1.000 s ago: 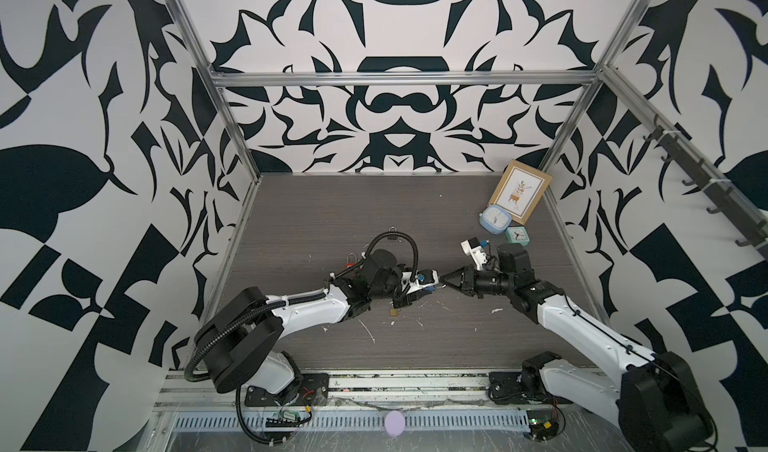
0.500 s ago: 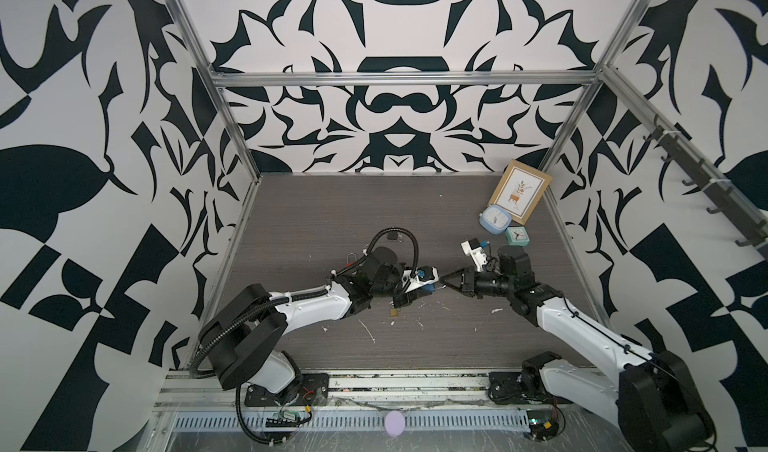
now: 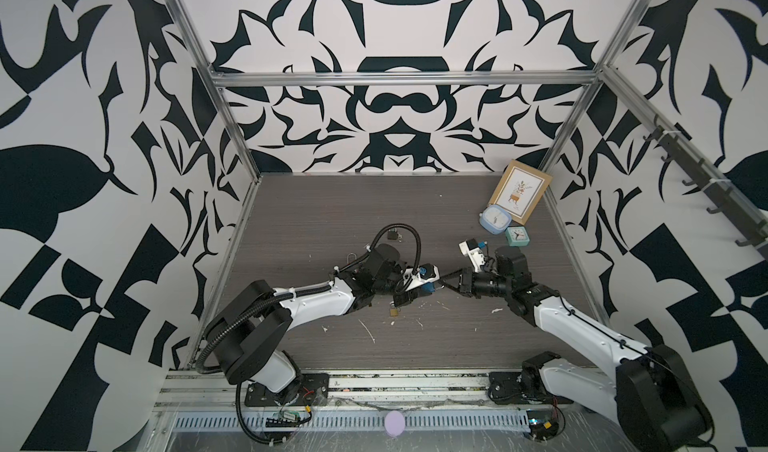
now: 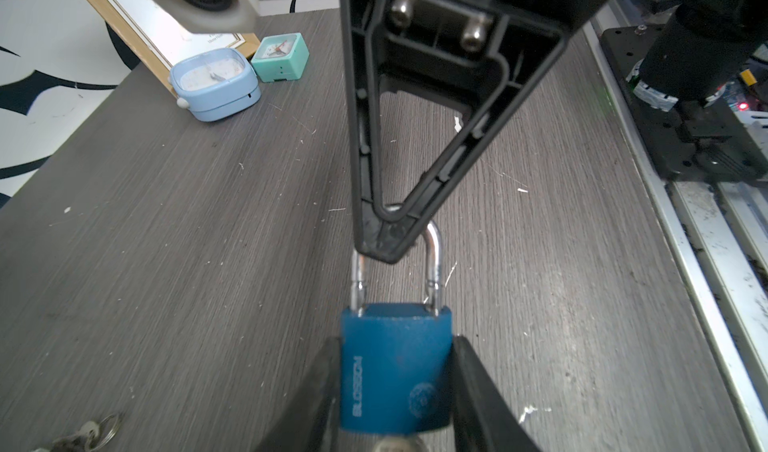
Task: Lock with the key
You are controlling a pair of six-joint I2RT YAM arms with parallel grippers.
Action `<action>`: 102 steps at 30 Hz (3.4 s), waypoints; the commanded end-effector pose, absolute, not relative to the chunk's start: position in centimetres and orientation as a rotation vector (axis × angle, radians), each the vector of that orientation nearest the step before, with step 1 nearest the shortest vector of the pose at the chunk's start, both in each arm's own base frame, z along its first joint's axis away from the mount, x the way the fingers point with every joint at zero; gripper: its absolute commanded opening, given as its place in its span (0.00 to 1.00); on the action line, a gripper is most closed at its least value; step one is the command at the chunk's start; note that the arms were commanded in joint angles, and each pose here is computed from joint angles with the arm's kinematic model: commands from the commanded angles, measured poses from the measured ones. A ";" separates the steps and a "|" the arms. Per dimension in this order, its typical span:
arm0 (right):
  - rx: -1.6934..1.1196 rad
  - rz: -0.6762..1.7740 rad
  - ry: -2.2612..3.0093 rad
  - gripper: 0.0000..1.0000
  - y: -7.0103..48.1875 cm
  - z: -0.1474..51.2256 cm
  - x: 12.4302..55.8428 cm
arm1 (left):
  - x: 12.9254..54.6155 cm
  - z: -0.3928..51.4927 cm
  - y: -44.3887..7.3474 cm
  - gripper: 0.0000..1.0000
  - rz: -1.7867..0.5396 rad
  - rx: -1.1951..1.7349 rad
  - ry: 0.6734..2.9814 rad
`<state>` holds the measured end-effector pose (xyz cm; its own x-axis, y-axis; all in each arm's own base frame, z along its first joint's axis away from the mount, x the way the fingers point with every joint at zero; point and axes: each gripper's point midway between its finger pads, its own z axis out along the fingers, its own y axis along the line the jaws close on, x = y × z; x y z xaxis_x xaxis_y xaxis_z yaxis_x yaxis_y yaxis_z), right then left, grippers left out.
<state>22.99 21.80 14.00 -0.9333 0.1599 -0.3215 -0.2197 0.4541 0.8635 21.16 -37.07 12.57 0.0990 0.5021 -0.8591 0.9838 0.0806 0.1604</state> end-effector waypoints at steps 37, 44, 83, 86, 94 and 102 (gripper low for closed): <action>-0.124 1.540 2.569 0.00 26.3 7.0 18.3 | 27.7 30.3 -40.7 0.00 -0.771 1.104 1.098; -0.103 1.549 2.586 0.00 26.4 6.0 17.8 | 28.4 31.0 -40.8 0.00 -0.753 1.077 1.082; -0.055 1.581 2.668 0.00 27.3 2.2 15.9 | 32.5 34.6 -41.5 0.00 -0.720 0.952 1.014; -0.058 1.577 2.681 0.00 27.3 1.9 15.7 | 32.9 34.8 -41.5 0.00 -0.718 0.941 1.008; -0.049 1.580 2.700 0.00 27.4 1.2 15.3 | 33.8 35.1 -41.2 0.00 -0.711 0.923 1.013; -0.058 1.590 2.693 0.00 27.6 1.3 15.3 | 34.5 34.5 -41.6 0.00 -0.728 0.912 1.020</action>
